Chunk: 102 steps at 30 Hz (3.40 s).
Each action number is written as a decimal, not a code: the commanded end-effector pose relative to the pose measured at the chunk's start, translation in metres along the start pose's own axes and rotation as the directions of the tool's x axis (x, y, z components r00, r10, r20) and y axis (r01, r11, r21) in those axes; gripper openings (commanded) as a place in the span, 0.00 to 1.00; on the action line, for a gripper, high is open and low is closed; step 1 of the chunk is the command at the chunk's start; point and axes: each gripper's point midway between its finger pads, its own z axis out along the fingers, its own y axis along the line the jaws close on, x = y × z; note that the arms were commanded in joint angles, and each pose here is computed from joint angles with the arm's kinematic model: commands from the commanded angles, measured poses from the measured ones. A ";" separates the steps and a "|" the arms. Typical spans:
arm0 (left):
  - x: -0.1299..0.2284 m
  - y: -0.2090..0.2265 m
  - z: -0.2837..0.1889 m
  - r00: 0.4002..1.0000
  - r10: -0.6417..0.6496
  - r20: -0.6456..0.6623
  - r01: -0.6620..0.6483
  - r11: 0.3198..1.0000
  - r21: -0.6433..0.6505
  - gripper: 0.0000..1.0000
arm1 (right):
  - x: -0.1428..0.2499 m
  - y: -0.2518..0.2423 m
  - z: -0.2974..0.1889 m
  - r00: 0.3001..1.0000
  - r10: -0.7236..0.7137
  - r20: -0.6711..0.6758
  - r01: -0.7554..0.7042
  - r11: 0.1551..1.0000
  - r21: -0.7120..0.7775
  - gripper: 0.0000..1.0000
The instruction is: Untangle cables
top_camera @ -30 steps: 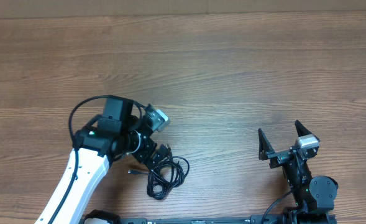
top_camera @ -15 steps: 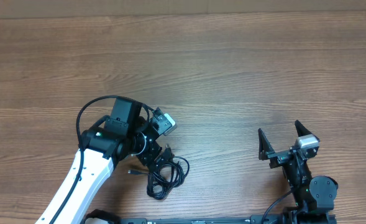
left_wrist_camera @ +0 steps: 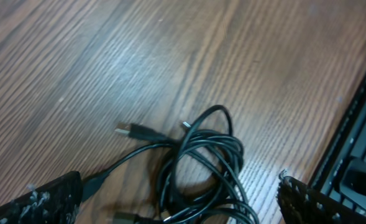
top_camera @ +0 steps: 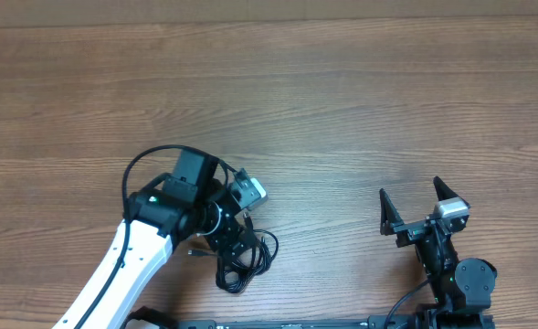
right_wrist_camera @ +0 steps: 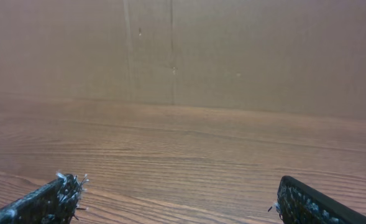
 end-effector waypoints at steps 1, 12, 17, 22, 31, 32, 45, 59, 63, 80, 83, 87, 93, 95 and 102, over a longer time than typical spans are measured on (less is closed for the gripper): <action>-0.011 -0.009 0.000 0.997 0.078 0.013 -0.078 0.997 0.025 1.00 | 0.002 0.000 0.000 1.000 0.005 0.003 -0.005 1.000 0.004 1.00; 0.009 -0.012 0.033 0.989 0.069 -0.130 -0.055 0.992 0.110 1.00 | 0.002 0.000 0.000 1.000 0.005 0.003 -0.005 1.000 0.004 1.00; 0.020 -0.010 0.049 0.978 0.091 -0.189 -0.062 0.986 0.154 1.00 | 0.002 0.000 0.000 1.000 0.005 0.003 -0.005 1.000 0.004 1.00; 0.032 -0.010 0.062 0.965 0.092 -0.245 -0.045 0.981 0.191 1.00 | 0.002 0.000 0.000 1.000 0.005 0.003 -0.005 1.000 0.004 1.00; 0.042 -0.008 0.075 0.948 0.119 -0.294 -0.056 0.976 0.212 1.00 | 0.002 0.000 0.000 1.000 0.005 0.003 -0.005 1.000 0.004 1.00; 0.044 -0.006 0.076 0.944 0.119 -0.307 -0.058 0.978 0.203 1.00 | 0.002 0.000 0.000 1.000 0.005 0.003 -0.005 1.000 0.004 1.00; 0.052 0.022 0.093 0.922 0.131 -0.364 -0.099 0.989 0.106 0.84 | 0.002 0.000 0.000 1.000 0.005 0.003 -0.005 1.000 0.004 1.00; 0.047 0.020 0.094 0.930 0.133 -0.342 -0.098 0.988 0.117 0.33 | 0.002 0.000 0.000 1.000 0.005 0.003 -0.005 1.000 0.004 1.00; 0.041 0.024 0.097 0.942 0.092 -0.321 -0.068 0.994 0.087 0.11 | 0.002 0.000 0.000 1.000 0.005 0.003 -0.005 1.000 0.004 1.00; -0.028 0.080 0.095 0.965 -0.254 -0.070 0.234 0.948 -0.218 0.13 | 0.002 0.000 0.000 1.000 0.005 0.003 -0.005 1.000 0.004 1.00; -0.042 0.102 0.090 0.946 -0.324 0.022 0.314 0.895 -0.318 0.15 | 0.002 0.000 0.000 1.000 0.005 0.003 -0.005 1.000 0.004 1.00; -0.059 0.118 0.085 0.917 -0.376 0.137 0.399 0.843 -0.360 0.17 | 0.002 0.000 0.000 1.000 0.005 0.003 -0.005 1.000 0.004 1.00; -0.067 0.121 0.083 0.905 -0.385 0.182 0.426 0.833 -0.353 0.40 | 0.002 0.000 0.000 1.000 0.005 0.003 -0.005 1.000 0.004 1.00; -0.066 0.121 0.084 0.904 -0.389 0.176 0.427 0.832 -0.354 1.00 | 0.002 0.000 0.000 1.000 0.005 0.003 -0.005 1.000 0.004 1.00; -0.055 0.116 0.085 0.846 -0.507 0.165 0.533 0.793 -0.295 1.00 | 0.002 0.000 0.000 1.000 0.005 0.003 -0.005 1.000 0.004 1.00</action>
